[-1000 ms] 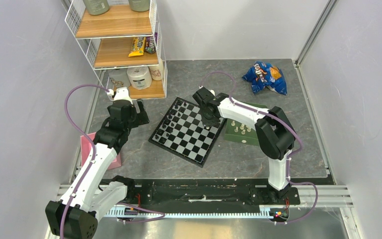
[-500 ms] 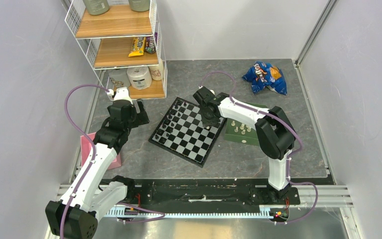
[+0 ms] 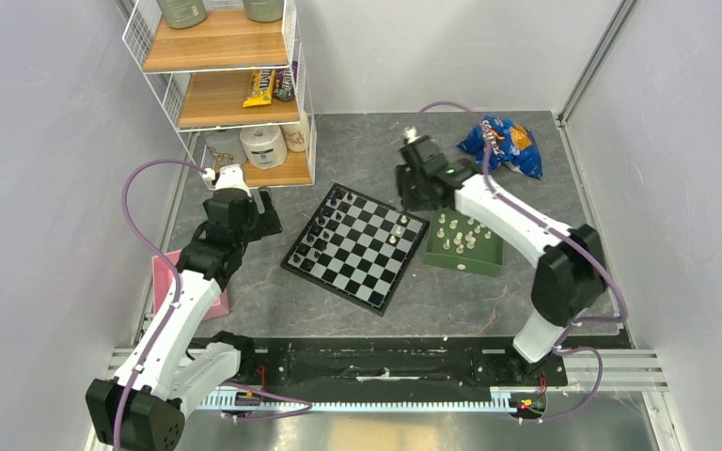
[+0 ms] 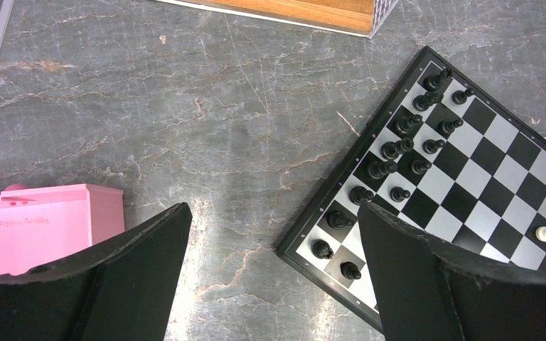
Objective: Set up the chess pieces on the board
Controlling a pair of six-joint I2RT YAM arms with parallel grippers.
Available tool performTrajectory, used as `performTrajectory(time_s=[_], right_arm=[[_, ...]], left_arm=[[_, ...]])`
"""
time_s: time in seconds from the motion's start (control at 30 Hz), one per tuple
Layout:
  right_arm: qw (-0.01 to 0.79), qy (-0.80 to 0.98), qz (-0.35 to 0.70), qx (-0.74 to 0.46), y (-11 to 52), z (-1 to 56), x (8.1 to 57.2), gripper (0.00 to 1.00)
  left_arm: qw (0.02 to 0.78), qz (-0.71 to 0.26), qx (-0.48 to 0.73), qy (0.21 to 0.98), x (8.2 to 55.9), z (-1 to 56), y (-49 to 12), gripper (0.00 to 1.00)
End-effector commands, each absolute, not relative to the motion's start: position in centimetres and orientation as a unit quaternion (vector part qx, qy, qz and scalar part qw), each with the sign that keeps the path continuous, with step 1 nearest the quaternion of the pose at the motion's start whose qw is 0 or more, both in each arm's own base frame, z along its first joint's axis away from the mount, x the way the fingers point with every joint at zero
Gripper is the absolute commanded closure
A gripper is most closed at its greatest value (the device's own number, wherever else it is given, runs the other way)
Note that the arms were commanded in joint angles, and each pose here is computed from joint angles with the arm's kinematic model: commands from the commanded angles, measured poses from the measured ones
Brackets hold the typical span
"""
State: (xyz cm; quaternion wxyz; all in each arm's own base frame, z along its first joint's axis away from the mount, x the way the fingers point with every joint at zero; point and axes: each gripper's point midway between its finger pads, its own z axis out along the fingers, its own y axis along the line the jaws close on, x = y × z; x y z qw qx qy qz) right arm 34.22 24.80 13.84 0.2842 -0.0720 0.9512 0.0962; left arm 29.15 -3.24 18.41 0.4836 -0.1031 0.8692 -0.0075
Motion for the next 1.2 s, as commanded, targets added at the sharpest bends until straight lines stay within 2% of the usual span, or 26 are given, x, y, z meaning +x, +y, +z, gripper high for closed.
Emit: performTrajectory(time_s=[0.0, 0.1, 0.33, 0.77, 1.17], right_arm=[[0.294, 0.953, 0.058, 0.03, 16.7, 14.2, 36.5, 0.48], [0.276, 0.956, 0.048, 0.086, 12.9, 12.9, 37.1, 0.5], [0.227, 0.963, 0.015, 0.143, 8.7, 9.0, 37.6, 0.55], [0.21, 0.962, -0.022, 0.173, 5.2, 5.6, 38.8, 0.58], [0.201, 0.964, -0.024, 0.172, 4.9, 4.0, 39.5, 0.61]], left_arm=[[0.494, -0.007, -0.091, 0.865, 29.3, 18.9, -3.2, 0.05], [0.495, -0.006, -0.092, 0.864, 29.3, 18.9, -3.2, 0.05], [0.494, -0.006, -0.091, 0.865, 29.3, 18.9, -3.2, 0.05], [0.493, -0.004, -0.092, 0.865, 29.3, 18.8, -3.1, 0.05], [0.495, -0.002, -0.093, 0.864, 29.3, 18.9, -3.0, 0.05]])
